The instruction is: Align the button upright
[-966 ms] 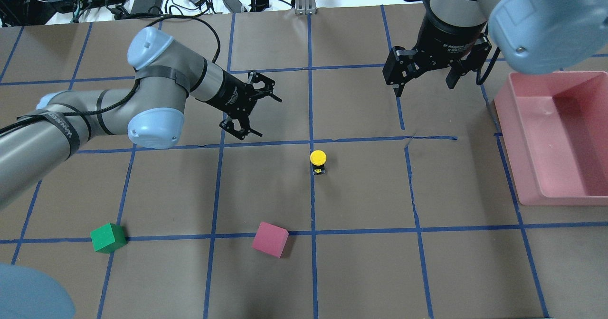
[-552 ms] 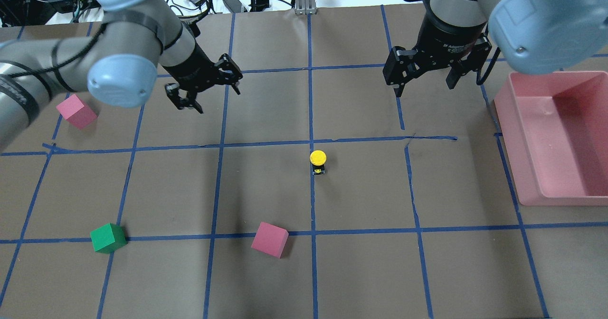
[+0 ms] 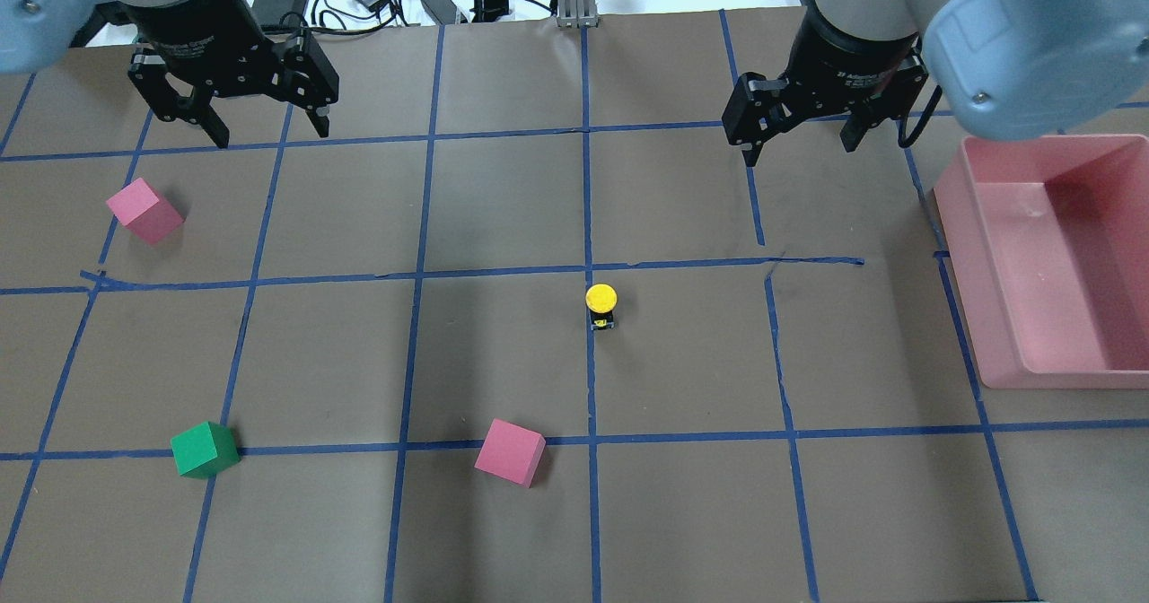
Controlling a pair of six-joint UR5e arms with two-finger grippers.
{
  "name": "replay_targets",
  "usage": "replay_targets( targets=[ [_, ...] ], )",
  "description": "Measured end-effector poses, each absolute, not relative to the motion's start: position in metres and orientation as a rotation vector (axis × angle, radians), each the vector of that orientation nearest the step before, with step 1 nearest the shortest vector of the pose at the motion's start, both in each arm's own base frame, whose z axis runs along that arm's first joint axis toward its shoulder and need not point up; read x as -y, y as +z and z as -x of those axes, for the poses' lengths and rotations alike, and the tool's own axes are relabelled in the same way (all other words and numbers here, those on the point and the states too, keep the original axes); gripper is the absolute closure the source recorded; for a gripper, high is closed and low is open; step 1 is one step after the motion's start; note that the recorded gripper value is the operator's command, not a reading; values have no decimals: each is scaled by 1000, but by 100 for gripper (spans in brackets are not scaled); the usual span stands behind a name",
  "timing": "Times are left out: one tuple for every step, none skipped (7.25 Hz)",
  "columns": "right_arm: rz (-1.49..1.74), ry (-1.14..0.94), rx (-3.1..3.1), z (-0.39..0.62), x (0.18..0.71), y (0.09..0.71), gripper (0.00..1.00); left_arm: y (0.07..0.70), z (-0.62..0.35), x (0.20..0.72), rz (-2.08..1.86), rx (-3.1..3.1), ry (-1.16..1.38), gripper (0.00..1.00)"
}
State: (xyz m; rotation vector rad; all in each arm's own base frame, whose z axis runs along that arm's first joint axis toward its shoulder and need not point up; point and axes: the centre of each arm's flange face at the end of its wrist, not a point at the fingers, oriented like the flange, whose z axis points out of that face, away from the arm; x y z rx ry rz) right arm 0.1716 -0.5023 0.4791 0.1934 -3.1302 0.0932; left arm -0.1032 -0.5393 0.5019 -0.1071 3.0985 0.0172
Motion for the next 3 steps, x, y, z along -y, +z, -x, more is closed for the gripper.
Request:
replay_targets(
  targets=[
    [-193,101,3129,-171,503,480,0,512,103,530,50,-3105,-8,0],
    [-194,103,3129,-172,502,480,0,518,103,520,26,-3105,-24,0],
    [-195,102,3130,-172,502,480,0,520,102,511,16,-3101,-28,0]
  ],
)
